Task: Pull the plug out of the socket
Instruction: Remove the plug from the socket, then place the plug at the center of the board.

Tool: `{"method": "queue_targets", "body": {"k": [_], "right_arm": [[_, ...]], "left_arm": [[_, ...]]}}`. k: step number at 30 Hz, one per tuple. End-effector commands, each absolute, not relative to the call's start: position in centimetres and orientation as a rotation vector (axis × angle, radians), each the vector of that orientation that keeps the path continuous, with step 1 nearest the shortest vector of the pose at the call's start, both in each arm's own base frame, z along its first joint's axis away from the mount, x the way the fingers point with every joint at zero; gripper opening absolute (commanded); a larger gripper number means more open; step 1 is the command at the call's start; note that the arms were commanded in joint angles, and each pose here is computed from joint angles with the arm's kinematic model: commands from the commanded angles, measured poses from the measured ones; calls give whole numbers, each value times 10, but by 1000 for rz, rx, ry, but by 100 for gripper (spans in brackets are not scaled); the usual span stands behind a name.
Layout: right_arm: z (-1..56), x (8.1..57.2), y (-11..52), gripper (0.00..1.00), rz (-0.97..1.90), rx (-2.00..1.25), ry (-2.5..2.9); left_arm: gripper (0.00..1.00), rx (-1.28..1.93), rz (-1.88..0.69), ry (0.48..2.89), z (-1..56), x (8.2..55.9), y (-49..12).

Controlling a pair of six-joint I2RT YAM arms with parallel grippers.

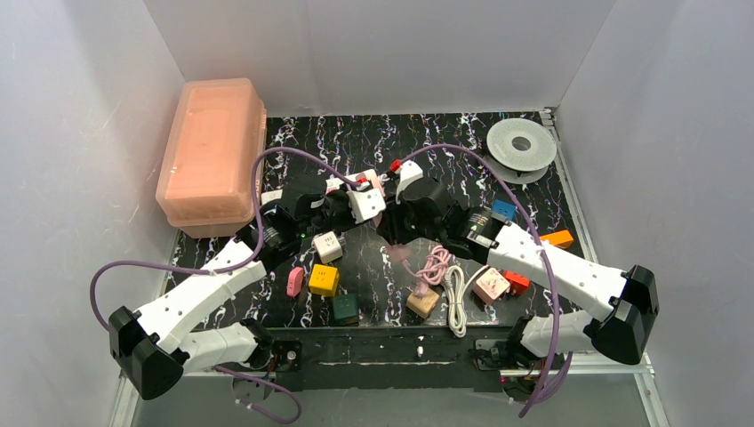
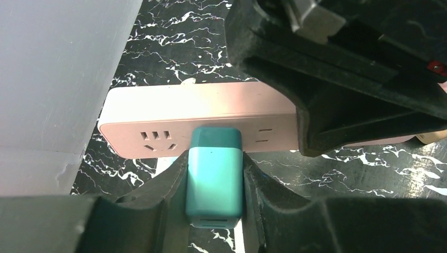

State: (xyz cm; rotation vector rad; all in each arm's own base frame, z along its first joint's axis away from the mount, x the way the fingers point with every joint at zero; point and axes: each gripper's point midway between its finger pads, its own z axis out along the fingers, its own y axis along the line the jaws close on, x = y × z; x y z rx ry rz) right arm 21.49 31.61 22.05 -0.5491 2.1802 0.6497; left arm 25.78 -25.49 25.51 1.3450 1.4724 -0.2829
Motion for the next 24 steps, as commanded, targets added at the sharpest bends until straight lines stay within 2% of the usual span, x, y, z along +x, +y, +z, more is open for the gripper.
{"method": "queue_targets", "body": {"k": [1,9,15,24], "right_arm": [[190,253,253,1,345,-354,2247],[169,263,232,1,187,-349,2297],[157,284,214,1,185,-256,2336],[115,319,194,1,120,-126,2457]], "left_arm": [[0,1319,-288,1386,289,249,-251],[0,1321,-283,1371,292,247,-249],[0,1324,-301,1406,280,244,-247],[0,1432,-303,1707,219,252,-250]]}}
